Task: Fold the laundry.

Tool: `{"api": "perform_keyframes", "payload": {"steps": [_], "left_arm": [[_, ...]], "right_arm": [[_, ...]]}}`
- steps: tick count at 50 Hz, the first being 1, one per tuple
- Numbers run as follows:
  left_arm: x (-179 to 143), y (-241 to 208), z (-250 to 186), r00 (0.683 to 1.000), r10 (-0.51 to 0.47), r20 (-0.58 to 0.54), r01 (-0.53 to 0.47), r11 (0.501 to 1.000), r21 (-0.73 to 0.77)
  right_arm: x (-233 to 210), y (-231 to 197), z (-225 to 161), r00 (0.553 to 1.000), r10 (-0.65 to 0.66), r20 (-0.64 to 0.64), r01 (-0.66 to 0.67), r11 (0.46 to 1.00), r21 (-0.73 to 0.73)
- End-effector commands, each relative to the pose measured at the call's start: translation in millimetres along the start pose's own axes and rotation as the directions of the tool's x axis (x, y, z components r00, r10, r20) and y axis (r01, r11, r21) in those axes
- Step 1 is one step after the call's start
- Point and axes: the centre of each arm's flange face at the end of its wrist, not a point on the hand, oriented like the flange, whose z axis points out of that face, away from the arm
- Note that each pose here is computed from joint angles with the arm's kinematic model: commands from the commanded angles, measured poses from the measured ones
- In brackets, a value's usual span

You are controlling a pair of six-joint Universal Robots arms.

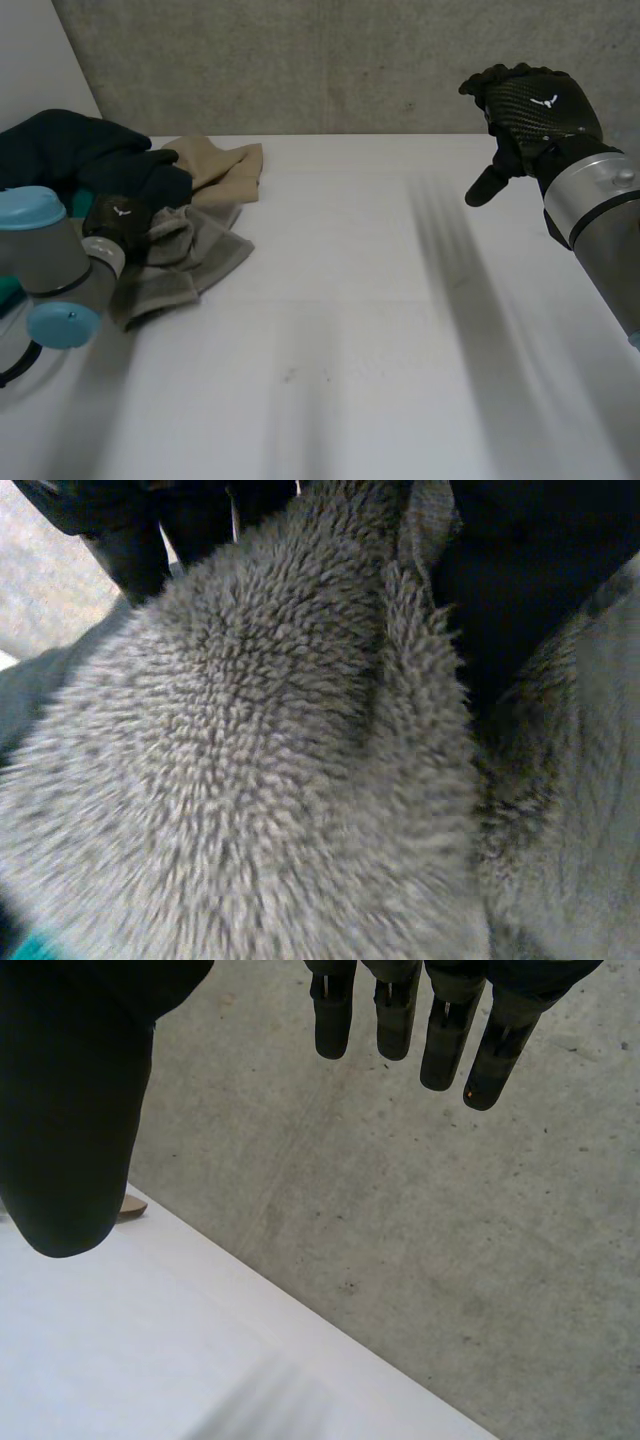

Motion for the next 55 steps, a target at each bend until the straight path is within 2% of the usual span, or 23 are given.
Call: {"api": "perform_keyframes", "payload": {"steps": [1, 4, 5, 8, 9, 12, 13, 14, 16, 17, 21, 25, 30, 36, 41, 46, 47, 50, 51, 55], "left_arm": [[16.5, -69.3, -25.3, 0.998, -0.009, -0.057, 0.019, 0.983, 0.184], [13.6, -105.8, -45.2, 0.997, -0.057, -0.051, 0.068, 0.962, 0.264], [12.4, -129.2, -59.5, 0.992, -0.109, -0.056, 0.121, 0.942, 0.313], [14.5, -161.0, -82.4, 0.975, -0.200, -0.092, 0.220, 0.898, 0.381], [15.4, -181.1, -98.3, 0.955, -0.265, -0.129, 0.295, 0.859, 0.419], [15.6, -200.9, -117.0, 0.917, -0.353, -0.186, 0.399, 0.800, 0.447], [19.9, -208.8, -125.7, 0.886, -0.401, -0.230, 0.463, 0.765, 0.447], [23.9, -210.4, -128.4, 0.870, -0.422, -0.254, 0.493, 0.751, 0.439], [36.6, -212.8, -133.5, 0.839, -0.449, -0.308, 0.543, 0.729, 0.417], [56.4, -213.5, -139.3, 0.806, -0.464, -0.367, 0.585, 0.715, 0.382], [105.1, -203.0, -143.4, 0.762, -0.460, -0.456, 0.617, 0.730, 0.294], [128.5, -185.6, -140.0, 0.774, -0.431, -0.463, 0.578, 0.779, 0.241], [131.2, -176.1, -148.4, 0.790, -0.403, -0.462, 0.540, 0.814, 0.214], [93.3, -169.8, -154.8, 0.827, -0.403, -0.392, 0.509, 0.833, 0.217], [72.0, -149.5, -149.6, 0.841, -0.427, -0.331, 0.501, 0.847, 0.178], [79.4, -135.1, -150.9, 0.842, -0.420, -0.339, 0.486, 0.863, 0.137], [82.5, -132.6, -149.2, 0.842, -0.418, -0.341, 0.482, 0.866, 0.129], [92.8, -122.9, -140.8, 0.844, -0.411, -0.345, 0.469, 0.878, 0.100], [100.6, -116.4, -132.9, 0.849, -0.398, -0.346, 0.451, 0.888, 0.085], [119.4, -105.4, -114.5, 0.879, -0.320, -0.352, 0.369, 0.926, 0.078]], "right_arm": [[4.7, 0.1, 1.0, 1.000, -0.001, -0.013, 0.001, 1.000, -0.001], [5.0, -1.4, 0.7, 1.000, -0.001, -0.014, 0.001, 1.000, 0.003], [5.7, -2.3, 0.8, 1.000, -0.001, -0.016, 0.001, 1.000, 0.006], [6.1, -4.8, 1.3, 1.000, -0.002, -0.017, 0.002, 1.000, 0.015], [6.6, -4.6, 1.3, 1.000, -0.002, -0.018, 0.002, 1.000, 0.014], [6.9, -6.0, 1.4, 1.000, -0.002, -0.019, 0.002, 1.000, 0.018], [6.9, -6.0, 1.4, 1.000, -0.002, -0.019, 0.002, 1.000, 0.018], [6.9, -6.0, 1.4, 1.000, -0.003, -0.019, 0.004, 1.000, 0.018], [6.9, -5.9, 1.3, 1.000, -0.003, -0.019, 0.004, 1.000, 0.017], [6.8, -5.4, 1.1, 1.000, -0.003, -0.018, 0.003, 1.000, 0.015], [5.7, -2.9, 0.6, 1.000, -0.012, -0.015, 0.012, 1.000, 0.008], [5.1, -0.5, 1.2, 1.000, -0.018, -0.012, 0.018, 1.000, -0.001], [4.4, 3.8, 4.5, 0.999, -0.032, -0.007, 0.032, 0.999, -0.016], [7.4, 6.8, -0.1, 0.991, -0.130, 0.018, 0.131, 0.984, -0.123], [17.7, 10.3, -9.0, 0.991, -0.133, 0.032, 0.137, 0.958, -0.253], [23.8, 38.1, -13.2, 1.000, 0.020, 0.013, -0.014, 0.916, -0.402], [25.7, 49.9, -14.2, 0.996, 0.093, -0.010, -0.088, 0.893, -0.442], [26.5, 64.1, -18.6, 0.983, 0.178, -0.034, -0.172, 0.858, -0.483], [25.0, 72.8, -22.5, 0.974, 0.222, -0.045, -0.214, 0.835, -0.507], [18.0, 94.8, -23.2, 0.961, 0.276, -0.031, -0.250, 0.811, -0.530]]}}
